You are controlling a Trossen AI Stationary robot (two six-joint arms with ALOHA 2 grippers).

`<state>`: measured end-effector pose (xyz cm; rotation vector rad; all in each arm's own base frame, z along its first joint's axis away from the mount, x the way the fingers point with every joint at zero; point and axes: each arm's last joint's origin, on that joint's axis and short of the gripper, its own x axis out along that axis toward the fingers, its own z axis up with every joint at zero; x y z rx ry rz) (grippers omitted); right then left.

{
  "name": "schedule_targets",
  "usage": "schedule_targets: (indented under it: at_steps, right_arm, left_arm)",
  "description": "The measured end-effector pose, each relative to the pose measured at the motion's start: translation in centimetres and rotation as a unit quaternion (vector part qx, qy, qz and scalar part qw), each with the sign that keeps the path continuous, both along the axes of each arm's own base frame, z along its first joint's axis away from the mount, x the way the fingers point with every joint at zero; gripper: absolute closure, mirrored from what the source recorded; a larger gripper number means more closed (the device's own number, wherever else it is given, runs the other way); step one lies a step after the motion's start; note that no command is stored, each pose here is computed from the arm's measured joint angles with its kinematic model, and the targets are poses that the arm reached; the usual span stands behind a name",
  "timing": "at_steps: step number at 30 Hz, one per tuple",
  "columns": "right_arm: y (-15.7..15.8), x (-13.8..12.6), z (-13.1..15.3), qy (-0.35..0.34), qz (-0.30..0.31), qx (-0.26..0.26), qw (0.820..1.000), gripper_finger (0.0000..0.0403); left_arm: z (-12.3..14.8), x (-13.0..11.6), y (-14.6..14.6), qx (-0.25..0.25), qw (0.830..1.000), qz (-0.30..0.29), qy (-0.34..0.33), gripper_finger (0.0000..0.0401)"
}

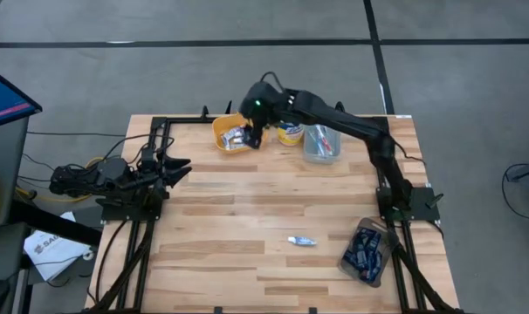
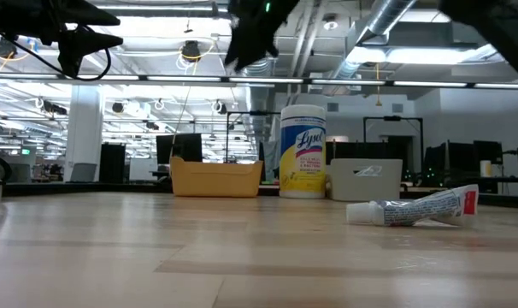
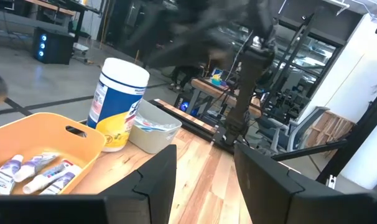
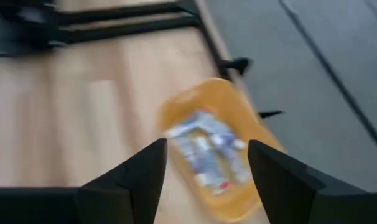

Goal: Pick & Place Travel size toiletries
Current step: Put the violet toothpaste into the yellow bin

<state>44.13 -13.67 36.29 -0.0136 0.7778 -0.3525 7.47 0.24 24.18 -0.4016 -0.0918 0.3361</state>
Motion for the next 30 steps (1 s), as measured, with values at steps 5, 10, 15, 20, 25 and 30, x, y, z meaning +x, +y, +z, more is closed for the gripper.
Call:
schedule_targets:
  at_steps: [5,10,15,20,25,30]
  right_arm:
    - [6.7,-2.9,3.9,0.005,0.042,0.053,0.998,0.0208]
    - [13.4,-3.6,2.6,0.089,0.064,0.105,0.988,0.0226]
    - [19.7,-3.7,0.1,0.167,0.06,0.101,0.979,0.0229]
    - [23.7,-2.7,-3.7,0.228,0.059,0.088,0.968,0.0216]
    - [24.9,-1.8,-7.2,0.294,0.046,0.091,0.95,0.0192]
    - [26.4,-1.6,-8.6,0.31,0.053,0.092,0.945,0.0177]
  left_arm:
    - [0.0,0.0,0.0,0.0,1.0,0.0,0.0,0.0242]
    - [0.0,0.0,0.0,0.008,1.0,0.0,0.003,0.0242]
    - [0.0,0.0,0.0,0.009,1.0,0.0,0.003,0.0242]
    - [0.0,0.0,0.0,0.012,1.0,0.0,0.004,0.0242]
    - [0.0,0.0,0.0,0.012,1.0,-0.006,0.004,0.0242]
    - [0.0,0.1,-0.1,0.014,1.0,-0.013,0.009,0.0242]
